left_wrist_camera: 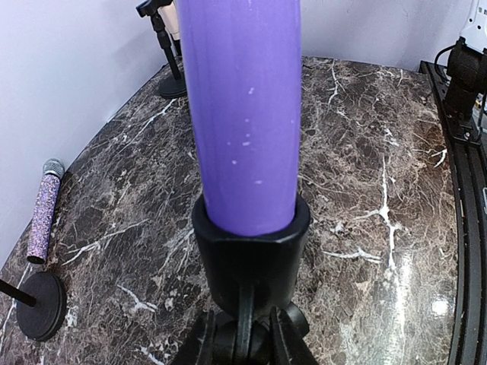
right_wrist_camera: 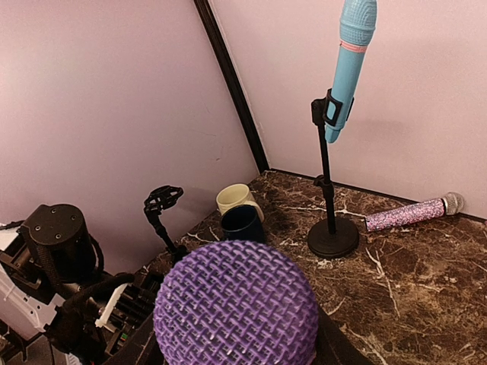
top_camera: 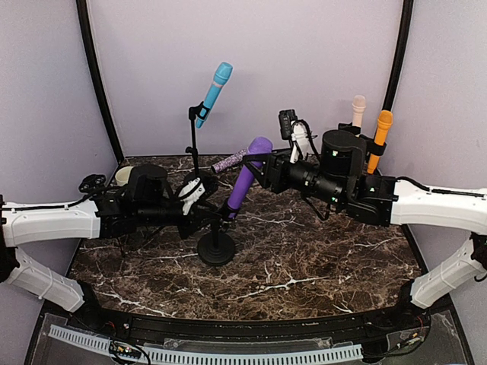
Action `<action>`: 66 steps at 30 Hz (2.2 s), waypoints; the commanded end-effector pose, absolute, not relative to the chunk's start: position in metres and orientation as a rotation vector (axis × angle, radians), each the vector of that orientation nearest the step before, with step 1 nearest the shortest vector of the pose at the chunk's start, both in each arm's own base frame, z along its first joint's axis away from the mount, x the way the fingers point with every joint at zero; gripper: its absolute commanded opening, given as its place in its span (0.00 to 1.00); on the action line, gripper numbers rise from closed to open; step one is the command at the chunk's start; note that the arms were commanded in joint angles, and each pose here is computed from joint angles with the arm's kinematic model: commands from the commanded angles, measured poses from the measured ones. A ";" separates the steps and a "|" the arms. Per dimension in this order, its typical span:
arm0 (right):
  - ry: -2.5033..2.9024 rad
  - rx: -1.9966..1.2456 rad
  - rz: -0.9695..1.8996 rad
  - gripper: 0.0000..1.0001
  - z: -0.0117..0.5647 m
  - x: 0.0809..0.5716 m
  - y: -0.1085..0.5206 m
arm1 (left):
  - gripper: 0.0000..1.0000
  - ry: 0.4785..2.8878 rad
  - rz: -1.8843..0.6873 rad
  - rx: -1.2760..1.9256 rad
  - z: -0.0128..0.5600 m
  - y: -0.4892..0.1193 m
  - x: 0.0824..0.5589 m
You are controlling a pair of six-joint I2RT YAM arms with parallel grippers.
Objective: Remove the microphone from the stand
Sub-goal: Remove the microphone from the microphone stand.
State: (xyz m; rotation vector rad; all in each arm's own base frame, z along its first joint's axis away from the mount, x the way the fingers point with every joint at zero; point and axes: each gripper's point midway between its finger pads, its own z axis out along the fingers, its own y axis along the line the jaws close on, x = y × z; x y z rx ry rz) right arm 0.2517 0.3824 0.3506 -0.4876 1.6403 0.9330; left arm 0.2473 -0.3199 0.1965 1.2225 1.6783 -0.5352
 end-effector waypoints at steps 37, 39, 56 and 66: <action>1.225 -0.501 1.098 0.00 0.486 0.208 0.344 | 0.00 1.802 -0.454 1.341 0.153 -0.311 0.239; 1.219 -0.546 1.126 0.00 0.484 0.202 0.350 | 0.00 1.802 -0.455 1.342 0.153 -0.311 0.239; 1.245 -0.569 1.155 0.00 0.481 0.202 0.360 | 0.00 1.834 -0.441 1.372 0.138 -0.312 0.238; 1.310 -0.344 1.054 0.00 0.484 0.230 0.333 | 0.00 1.842 -0.421 1.370 0.136 -0.312 0.241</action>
